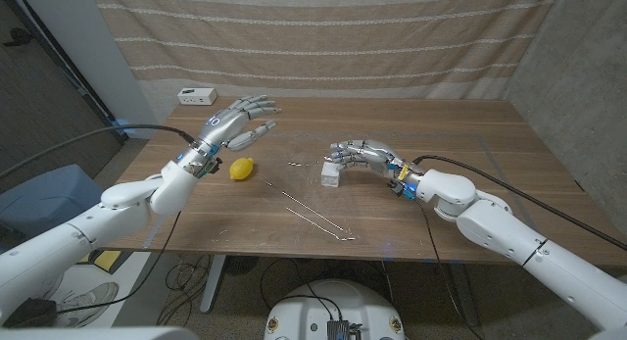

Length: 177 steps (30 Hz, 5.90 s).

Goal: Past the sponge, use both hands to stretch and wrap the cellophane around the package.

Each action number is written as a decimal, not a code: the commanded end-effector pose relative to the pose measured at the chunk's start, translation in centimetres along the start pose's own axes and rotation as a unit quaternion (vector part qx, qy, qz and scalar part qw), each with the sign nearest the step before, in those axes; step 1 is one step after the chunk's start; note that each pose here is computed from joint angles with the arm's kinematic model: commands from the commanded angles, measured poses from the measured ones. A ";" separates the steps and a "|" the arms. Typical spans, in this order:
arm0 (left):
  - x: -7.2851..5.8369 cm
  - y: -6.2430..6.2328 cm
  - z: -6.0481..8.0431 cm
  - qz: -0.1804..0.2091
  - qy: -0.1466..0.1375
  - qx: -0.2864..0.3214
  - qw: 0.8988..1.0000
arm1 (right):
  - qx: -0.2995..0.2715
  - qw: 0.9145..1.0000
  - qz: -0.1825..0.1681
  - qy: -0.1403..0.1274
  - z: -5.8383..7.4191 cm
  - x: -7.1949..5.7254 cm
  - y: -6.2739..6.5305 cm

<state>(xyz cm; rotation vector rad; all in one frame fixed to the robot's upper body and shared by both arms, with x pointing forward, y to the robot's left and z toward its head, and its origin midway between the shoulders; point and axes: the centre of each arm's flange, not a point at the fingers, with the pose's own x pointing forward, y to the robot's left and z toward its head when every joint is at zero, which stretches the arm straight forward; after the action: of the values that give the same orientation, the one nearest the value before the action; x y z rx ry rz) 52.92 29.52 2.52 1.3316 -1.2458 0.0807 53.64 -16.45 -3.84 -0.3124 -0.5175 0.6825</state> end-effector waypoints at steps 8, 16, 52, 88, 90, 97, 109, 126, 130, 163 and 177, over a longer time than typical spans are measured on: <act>2.2 -9.5 0.3 -0.349 -0.033 -0.045 0.936 | -0.222 0.969 -0.072 0.078 2.0 -3.6 1.1; 2.1 -9.8 0.9 -0.363 -0.048 -0.052 0.929 | -0.303 0.943 -0.058 0.124 1.6 -4.4 2.2; 2.3 -9.0 -0.3 -0.341 -0.022 0.003 0.940 | -0.565 0.775 0.033 0.281 -2.4 -9.1 6.1; 1.7 -9.0 -2.4 -0.285 0.001 -0.013 0.959 | -0.563 0.807 0.009 0.175 -3.3 -9.6 11.9; 1.8 -9.0 -2.5 -0.287 -0.002 -0.013 0.958 | -0.557 0.814 0.007 0.166 -3.4 -9.4 12.2; 1.9 -9.2 -2.6 -0.294 -0.009 -0.014 0.956 | -0.537 0.829 0.005 0.155 -3.8 -9.4 12.9; 2.3 -9.5 -2.4 -0.307 -0.015 -0.036 0.951 | -0.530 0.839 -0.058 0.108 -5.3 -9.7 14.4; 2.9 -9.4 -2.6 -0.312 -0.014 -0.034 0.949 | -0.542 0.835 -0.088 0.046 -6.2 -8.4 14.7; 2.9 -9.5 -2.5 -0.310 -0.019 -0.039 0.950 | -0.539 0.833 -0.117 0.042 -5.8 -8.4 14.3; 3.2 -9.2 -1.6 -0.184 -0.141 -0.155 0.960 | -0.520 0.736 -0.170 0.397 -3.2 -10.5 14.6; 3.8 -10.0 -2.3 -0.266 -0.127 -0.137 0.946 | -0.508 0.741 -0.123 0.422 -3.0 -8.9 14.9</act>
<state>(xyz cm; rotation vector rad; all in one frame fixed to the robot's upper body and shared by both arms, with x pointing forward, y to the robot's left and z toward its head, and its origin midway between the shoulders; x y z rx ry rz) 61.75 25.63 -0.99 1.3429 -1.1096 -0.5901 41.79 -11.92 -15.70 -1.4701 -0.1180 -0.2285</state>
